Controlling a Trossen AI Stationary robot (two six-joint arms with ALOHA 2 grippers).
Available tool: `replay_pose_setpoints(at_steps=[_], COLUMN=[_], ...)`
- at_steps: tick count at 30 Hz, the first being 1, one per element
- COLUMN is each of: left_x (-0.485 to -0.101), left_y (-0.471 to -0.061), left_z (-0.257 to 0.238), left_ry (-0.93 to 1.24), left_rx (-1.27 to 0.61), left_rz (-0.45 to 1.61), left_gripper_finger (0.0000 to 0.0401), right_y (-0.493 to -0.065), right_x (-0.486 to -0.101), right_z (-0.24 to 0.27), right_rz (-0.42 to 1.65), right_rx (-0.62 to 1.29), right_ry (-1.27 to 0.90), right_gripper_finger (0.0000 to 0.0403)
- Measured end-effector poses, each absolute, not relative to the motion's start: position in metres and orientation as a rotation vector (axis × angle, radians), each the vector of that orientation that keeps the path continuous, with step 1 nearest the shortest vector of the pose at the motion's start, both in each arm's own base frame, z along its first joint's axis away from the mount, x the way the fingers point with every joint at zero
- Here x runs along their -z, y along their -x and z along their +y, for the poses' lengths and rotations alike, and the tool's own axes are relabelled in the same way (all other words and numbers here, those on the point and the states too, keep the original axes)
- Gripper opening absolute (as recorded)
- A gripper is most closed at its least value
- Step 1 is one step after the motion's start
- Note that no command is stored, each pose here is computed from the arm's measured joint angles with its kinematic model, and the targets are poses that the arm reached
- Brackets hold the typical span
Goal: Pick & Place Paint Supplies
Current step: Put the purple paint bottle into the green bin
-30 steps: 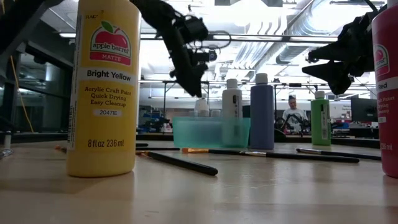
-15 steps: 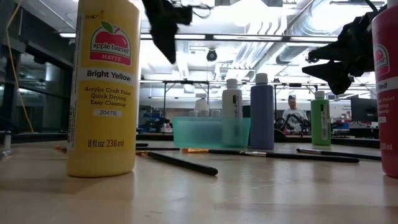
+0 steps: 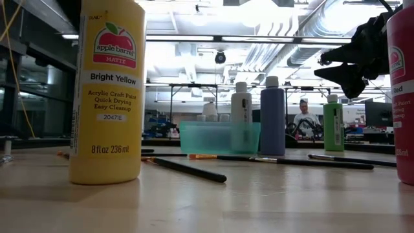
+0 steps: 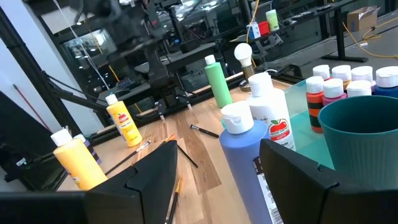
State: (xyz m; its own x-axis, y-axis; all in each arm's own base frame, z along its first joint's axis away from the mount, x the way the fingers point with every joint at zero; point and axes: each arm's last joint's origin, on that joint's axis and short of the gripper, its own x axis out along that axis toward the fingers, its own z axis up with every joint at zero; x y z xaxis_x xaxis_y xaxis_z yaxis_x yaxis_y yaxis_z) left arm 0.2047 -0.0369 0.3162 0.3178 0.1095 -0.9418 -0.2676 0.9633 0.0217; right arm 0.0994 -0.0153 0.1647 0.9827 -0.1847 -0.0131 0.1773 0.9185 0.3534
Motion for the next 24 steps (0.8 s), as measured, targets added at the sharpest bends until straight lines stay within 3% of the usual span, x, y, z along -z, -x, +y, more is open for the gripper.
replay_pose_setpoints(at_steps=[5, 13, 24], left_x=[-0.303, -0.306, -0.298], left_y=[-0.181, -0.159, -0.163], left_z=[-0.070, -0.107, -0.154], left_ry=[0.031, -0.329, -0.396], left_rx=[-0.038, 0.357, 0.528], left_rz=[1.201, 1.085, 0.972], left_gripper_finger=[0.0223, 0.0223, 0.0223], right_y=[-0.099, -0.099, -0.099], right_x=[-0.165, -0.165, -0.165], right_z=[-0.015, -0.015, -0.015], right_rz=[-0.021, -0.021, -0.021], right_rx=[0.186, 0.186, 0.186], right_ry=[-0.361, -0.361, -0.361], right_gripper_finger=[0.0223, 0.0223, 0.0223])
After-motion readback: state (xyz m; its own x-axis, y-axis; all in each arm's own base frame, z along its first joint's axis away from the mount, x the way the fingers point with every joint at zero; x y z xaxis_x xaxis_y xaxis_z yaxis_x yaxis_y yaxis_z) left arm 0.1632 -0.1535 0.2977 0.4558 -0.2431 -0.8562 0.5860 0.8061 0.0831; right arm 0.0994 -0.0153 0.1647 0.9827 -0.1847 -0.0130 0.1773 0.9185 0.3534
